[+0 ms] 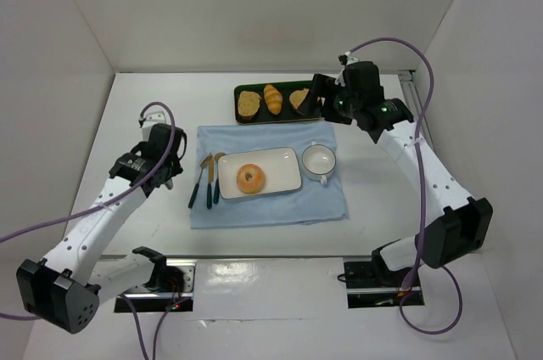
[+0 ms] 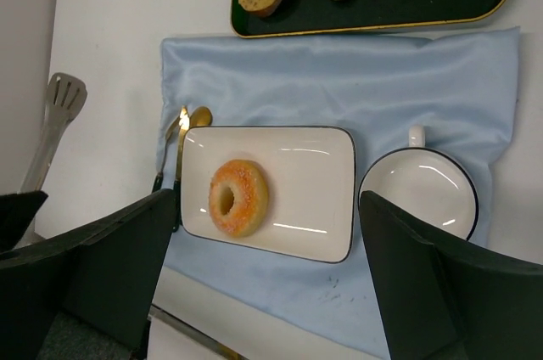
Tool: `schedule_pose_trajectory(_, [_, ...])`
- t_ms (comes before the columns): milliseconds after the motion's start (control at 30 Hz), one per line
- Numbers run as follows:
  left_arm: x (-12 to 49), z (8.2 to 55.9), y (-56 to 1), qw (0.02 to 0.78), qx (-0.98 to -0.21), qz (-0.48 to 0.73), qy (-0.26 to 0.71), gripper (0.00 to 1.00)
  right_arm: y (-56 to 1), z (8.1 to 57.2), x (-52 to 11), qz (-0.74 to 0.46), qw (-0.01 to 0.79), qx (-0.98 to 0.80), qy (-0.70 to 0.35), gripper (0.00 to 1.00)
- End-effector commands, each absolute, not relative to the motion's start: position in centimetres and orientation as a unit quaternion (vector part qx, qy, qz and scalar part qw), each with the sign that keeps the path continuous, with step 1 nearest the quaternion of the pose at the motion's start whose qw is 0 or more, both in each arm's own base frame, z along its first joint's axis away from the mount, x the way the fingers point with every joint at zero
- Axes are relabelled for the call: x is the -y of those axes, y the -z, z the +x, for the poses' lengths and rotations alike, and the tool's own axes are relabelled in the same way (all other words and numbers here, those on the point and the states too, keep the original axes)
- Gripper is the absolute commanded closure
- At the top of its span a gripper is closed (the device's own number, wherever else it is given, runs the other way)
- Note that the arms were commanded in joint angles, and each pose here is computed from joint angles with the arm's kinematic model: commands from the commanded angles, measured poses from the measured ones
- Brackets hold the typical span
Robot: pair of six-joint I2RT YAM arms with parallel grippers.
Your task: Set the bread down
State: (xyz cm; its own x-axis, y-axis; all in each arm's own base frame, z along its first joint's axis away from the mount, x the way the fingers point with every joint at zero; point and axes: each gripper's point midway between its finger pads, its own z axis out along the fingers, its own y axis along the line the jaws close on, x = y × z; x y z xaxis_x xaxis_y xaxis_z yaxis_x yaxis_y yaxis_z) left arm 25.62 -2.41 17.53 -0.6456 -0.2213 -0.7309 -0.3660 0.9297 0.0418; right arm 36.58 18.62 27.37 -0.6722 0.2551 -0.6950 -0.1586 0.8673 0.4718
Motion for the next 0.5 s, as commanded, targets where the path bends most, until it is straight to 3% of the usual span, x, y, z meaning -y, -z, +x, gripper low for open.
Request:
schedule_pose_trajectory(0, [2.4,28.6,-18.1,0.415,-0.897,-0.140,-0.064,0.56,-28.4,35.3,-18.6,0.013,0.414,-0.872,-0.263,0.05])
schedule_pose_trajectory(467, [0.0,31.9,-16.5,0.402,-0.902,-0.150,-0.054,0.56,-28.0,34.4,-17.8,0.014,0.406,-0.875,-0.262,0.05])
